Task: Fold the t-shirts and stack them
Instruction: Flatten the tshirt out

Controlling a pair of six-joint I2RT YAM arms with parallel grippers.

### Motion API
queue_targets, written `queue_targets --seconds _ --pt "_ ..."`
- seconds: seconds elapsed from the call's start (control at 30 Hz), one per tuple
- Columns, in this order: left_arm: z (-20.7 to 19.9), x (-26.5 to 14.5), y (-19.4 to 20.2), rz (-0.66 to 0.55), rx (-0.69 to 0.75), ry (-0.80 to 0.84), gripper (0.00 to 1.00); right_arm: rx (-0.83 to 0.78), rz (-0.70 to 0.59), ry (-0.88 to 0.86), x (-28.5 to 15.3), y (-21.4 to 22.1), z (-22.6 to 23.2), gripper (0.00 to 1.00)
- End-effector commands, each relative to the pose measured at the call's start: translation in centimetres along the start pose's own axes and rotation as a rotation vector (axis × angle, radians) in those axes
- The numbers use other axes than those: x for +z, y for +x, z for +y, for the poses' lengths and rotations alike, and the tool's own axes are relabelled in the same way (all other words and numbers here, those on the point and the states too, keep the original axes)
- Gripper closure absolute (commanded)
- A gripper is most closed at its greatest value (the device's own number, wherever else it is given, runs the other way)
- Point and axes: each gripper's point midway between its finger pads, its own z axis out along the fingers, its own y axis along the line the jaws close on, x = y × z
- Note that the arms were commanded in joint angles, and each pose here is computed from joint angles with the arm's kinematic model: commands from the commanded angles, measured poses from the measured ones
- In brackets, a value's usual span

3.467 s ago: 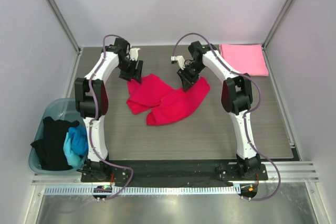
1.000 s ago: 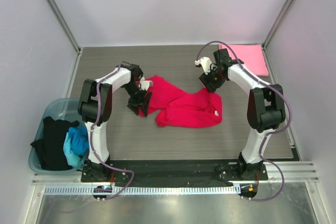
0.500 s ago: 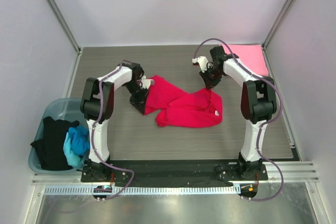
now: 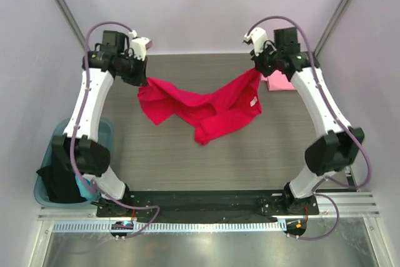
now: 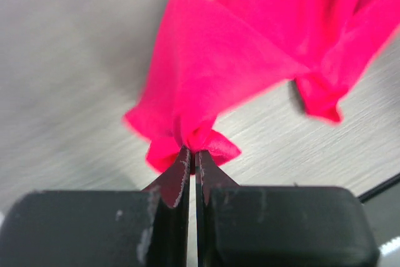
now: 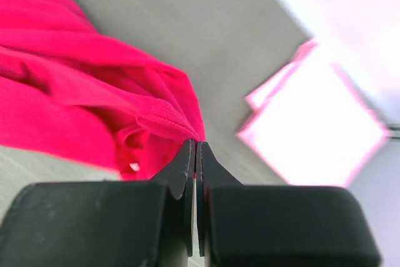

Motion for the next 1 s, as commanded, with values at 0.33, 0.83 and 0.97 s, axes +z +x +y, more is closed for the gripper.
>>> queue_targets --seconds 0.33,0.83,0.97 --pt "-4.0 -12.4 -0.1 -0.290 0.219 -0.106 1.00 0.012 -0.294 0.274 -17.8 -2.2 1.5 0.99" --pt "0.7 3.8 1.4 0.004 0.139 0.024 0.99 -0.045 0.000 0.029 -7.9 8.2 6.1 0.99" --pt "2.6 9.4 0.8 0.052 0.093 0.044 0.99 -0.057 0.120 -0.041 -4.9 13.5 7.8 0.99"
